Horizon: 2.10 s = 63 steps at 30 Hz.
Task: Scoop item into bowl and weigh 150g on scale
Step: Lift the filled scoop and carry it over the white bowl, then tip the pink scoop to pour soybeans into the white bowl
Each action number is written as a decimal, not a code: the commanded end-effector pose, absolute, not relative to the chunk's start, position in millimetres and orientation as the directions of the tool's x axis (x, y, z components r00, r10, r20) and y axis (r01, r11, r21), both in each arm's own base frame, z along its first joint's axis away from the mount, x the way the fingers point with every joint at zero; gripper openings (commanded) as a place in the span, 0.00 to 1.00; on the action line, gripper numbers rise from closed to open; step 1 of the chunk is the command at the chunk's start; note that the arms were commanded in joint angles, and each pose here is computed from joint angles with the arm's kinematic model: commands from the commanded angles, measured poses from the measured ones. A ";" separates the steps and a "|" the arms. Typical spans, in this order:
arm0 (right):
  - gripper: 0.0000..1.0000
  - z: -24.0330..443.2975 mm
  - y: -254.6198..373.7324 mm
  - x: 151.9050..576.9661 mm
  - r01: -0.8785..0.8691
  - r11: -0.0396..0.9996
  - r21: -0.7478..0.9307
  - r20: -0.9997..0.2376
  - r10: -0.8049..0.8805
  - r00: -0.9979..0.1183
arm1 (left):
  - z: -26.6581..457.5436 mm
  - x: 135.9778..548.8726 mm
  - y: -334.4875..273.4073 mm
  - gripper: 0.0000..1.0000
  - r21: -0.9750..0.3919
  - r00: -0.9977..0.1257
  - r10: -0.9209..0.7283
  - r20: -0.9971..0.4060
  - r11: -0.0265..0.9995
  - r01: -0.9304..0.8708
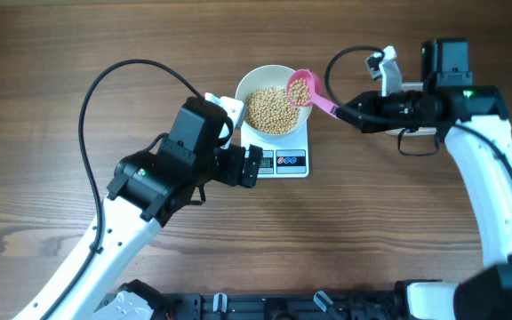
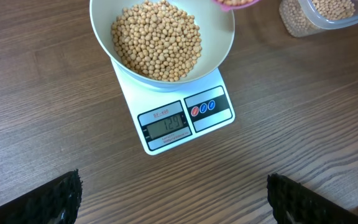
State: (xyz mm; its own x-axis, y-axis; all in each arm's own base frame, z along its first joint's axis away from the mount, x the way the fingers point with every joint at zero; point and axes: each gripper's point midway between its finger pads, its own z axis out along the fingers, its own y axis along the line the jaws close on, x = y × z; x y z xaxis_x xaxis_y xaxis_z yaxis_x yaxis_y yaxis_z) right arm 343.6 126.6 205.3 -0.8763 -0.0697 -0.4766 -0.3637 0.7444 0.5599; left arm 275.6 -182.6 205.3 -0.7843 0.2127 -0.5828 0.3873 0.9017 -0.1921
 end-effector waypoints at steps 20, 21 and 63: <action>0.04 224.9 166.0 355.7 -0.628 0.778 -0.016 -0.658 -0.481 -0.579 | 205.9 275.6 -181.0 1.00 -0.189 -0.783 0.204 -0.587 0.907 0.377; 0.04 224.6 165.6 356.3 -0.630 0.776 -0.038 -0.655 -0.495 -0.571 | 205.9 275.6 -181.0 1.00 -0.189 -0.783 0.204 -0.587 0.907 0.377; 0.04 235.0 175.1 367.1 -0.695 0.663 -0.278 -0.640 -0.668 -0.381 | 205.9 275.6 -181.0 1.00 -0.189 -0.783 0.204 -0.587 0.907 0.377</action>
